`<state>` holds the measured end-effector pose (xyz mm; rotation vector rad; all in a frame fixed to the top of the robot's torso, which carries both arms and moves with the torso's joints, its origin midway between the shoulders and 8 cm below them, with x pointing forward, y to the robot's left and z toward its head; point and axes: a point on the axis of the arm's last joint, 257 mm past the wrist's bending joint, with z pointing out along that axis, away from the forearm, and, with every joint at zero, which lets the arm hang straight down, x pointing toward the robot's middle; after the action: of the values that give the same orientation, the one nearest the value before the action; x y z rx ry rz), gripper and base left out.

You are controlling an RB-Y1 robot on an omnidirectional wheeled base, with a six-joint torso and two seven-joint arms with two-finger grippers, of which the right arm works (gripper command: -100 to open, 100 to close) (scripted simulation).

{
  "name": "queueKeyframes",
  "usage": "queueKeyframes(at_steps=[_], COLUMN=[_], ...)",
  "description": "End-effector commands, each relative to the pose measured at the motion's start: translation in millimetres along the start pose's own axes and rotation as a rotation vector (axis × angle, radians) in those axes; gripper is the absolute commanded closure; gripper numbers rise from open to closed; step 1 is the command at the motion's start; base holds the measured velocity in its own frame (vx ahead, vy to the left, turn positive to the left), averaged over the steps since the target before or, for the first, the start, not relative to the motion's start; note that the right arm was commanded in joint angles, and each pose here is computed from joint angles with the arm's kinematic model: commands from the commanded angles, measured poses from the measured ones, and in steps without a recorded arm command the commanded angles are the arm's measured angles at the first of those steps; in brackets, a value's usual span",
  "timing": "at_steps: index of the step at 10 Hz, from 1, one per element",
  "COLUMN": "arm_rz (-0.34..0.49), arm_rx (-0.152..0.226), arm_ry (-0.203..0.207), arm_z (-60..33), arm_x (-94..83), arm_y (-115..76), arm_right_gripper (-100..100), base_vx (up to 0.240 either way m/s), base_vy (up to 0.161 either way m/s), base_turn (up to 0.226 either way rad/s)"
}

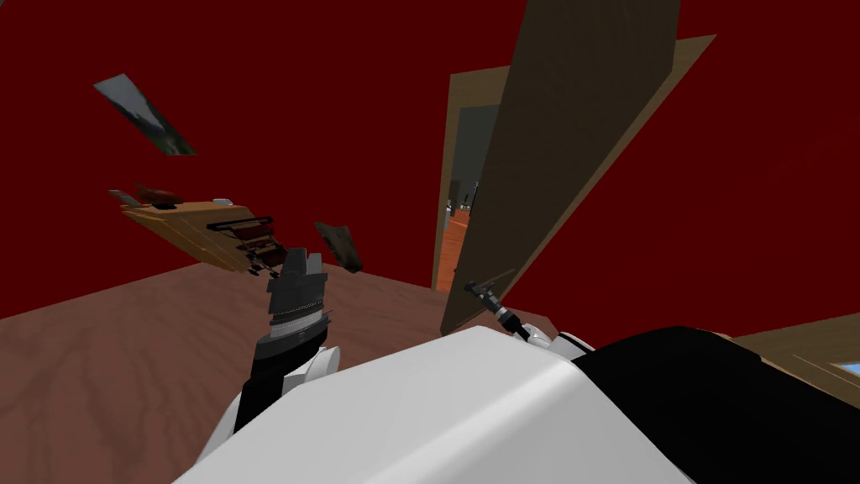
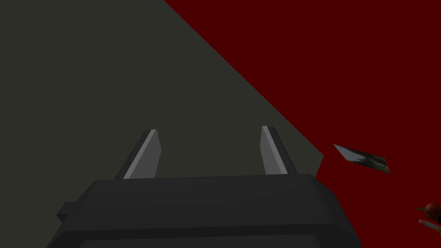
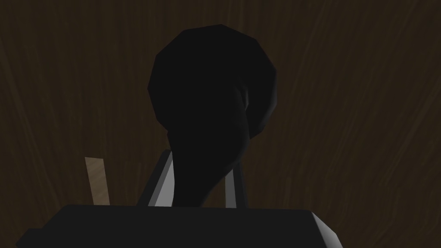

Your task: Pull the door open

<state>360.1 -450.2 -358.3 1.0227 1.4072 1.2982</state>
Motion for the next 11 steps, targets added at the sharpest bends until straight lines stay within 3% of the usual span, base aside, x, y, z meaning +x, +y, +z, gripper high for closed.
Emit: queueKeyframes(at_steps=[1, 2, 5, 7, 8, 10, 11], arm_rz=[-0.001, -0.001, -0.004, -0.006, -0.005, -0.007, -0.007], arm_rx=[-0.003, -0.003, -0.004, -0.005, -0.019, -0.005, -0.005], arm_ry=[0.003, 0.003, 0.004, 0.005, 0.013, 0.005, 0.005], arm_z=[-5.7, -5.7, -24.7, -32.3, -28.2, -39.9, -41.0], arm_x=[-1.0, -1.0, -4.7, -6.1, -3.7, -7.4, -7.6], arm_y=[0.5, 0.5, 1.3, 1.8, 5.6, 2.5, 2.6], arm_right_gripper=[100, 100, 100, 100, 100, 100, 100], base_vx=[-0.234, -0.144, -0.181, -0.162, -0.142, -0.101, -0.169], base_vy=[-0.112, -0.065, -0.097, -0.102, -0.052, -0.027, -0.079], base_turn=[0.214, 0.058, 0.223, 0.150, 0.054, 0.089, 0.149])
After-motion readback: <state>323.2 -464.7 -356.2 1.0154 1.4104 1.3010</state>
